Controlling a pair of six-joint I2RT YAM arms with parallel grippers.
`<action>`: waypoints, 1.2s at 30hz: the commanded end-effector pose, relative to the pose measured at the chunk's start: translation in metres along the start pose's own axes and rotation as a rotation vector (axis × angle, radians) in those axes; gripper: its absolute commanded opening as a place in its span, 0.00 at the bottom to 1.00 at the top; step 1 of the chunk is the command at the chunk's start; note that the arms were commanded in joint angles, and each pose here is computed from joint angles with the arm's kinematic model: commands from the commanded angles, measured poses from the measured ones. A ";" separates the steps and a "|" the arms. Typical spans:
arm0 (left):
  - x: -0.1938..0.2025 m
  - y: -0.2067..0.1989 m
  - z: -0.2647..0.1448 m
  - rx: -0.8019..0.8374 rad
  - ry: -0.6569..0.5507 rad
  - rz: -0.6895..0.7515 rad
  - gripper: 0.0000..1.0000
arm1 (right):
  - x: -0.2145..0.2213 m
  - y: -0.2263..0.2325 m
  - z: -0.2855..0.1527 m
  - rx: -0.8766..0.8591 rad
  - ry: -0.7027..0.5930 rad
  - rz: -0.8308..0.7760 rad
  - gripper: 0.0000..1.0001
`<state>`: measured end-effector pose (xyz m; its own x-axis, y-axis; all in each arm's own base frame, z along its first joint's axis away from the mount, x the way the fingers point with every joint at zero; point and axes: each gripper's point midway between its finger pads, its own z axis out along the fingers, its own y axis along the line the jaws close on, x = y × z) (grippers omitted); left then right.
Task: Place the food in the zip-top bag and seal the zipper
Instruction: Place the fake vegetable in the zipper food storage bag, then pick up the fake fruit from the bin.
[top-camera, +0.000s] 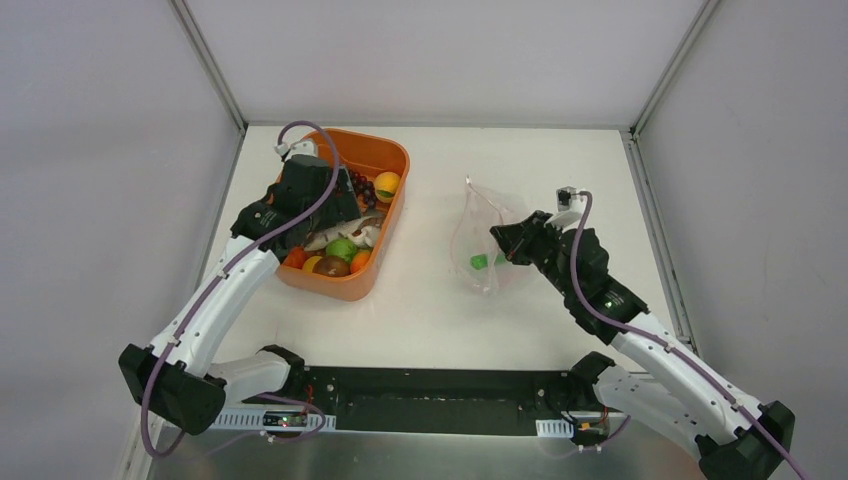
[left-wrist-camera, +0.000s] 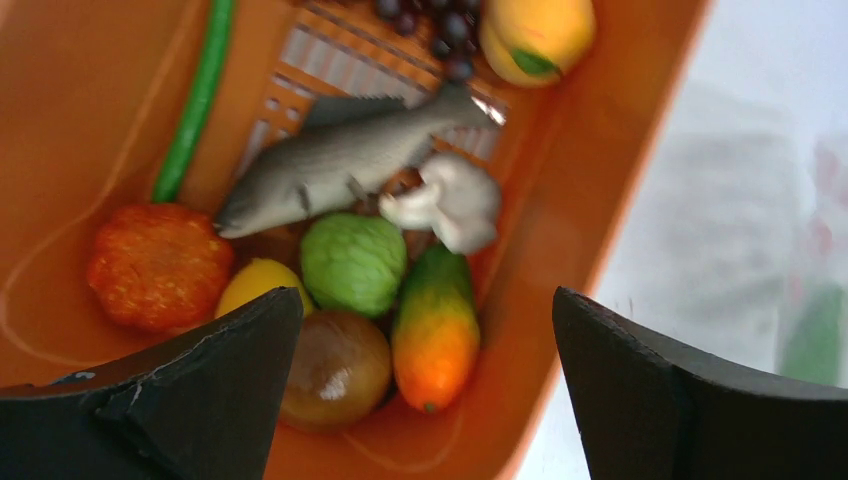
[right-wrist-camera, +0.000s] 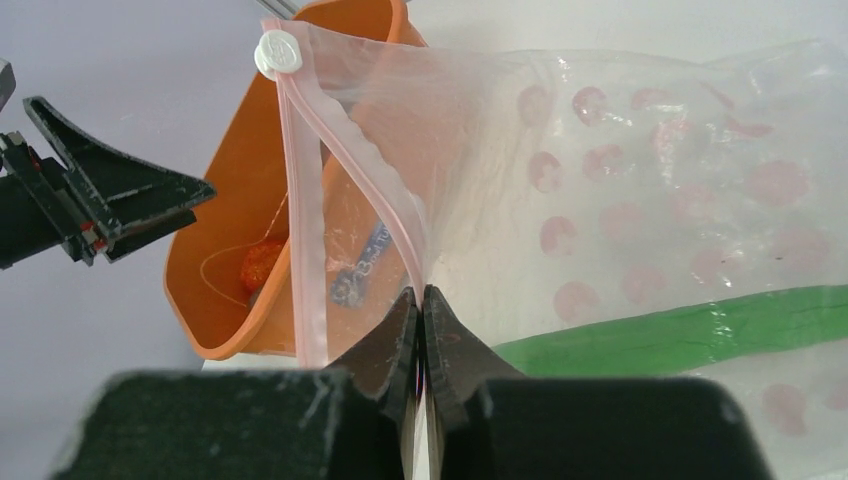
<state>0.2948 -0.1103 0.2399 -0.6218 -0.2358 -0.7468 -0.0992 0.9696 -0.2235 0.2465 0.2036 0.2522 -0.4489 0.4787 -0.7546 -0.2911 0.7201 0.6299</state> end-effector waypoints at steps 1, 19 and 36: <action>-0.042 0.024 0.025 -0.142 -0.206 -0.164 0.99 | -0.005 0.011 0.003 -0.038 -0.005 -0.011 0.05; -0.060 0.043 0.171 -0.341 -0.262 -0.574 0.99 | 0.000 0.005 0.009 -0.015 0.011 -0.021 0.07; -0.028 0.064 0.255 -0.492 -0.182 -0.648 0.85 | 0.005 -0.001 0.021 0.013 0.028 -0.052 0.07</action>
<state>0.5062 -0.0614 0.0987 -0.2069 -0.6920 -0.6917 -0.7188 0.5871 -0.3724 0.2545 0.2153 0.2163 -0.5239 0.3967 -0.7538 -0.2654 0.7649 0.5870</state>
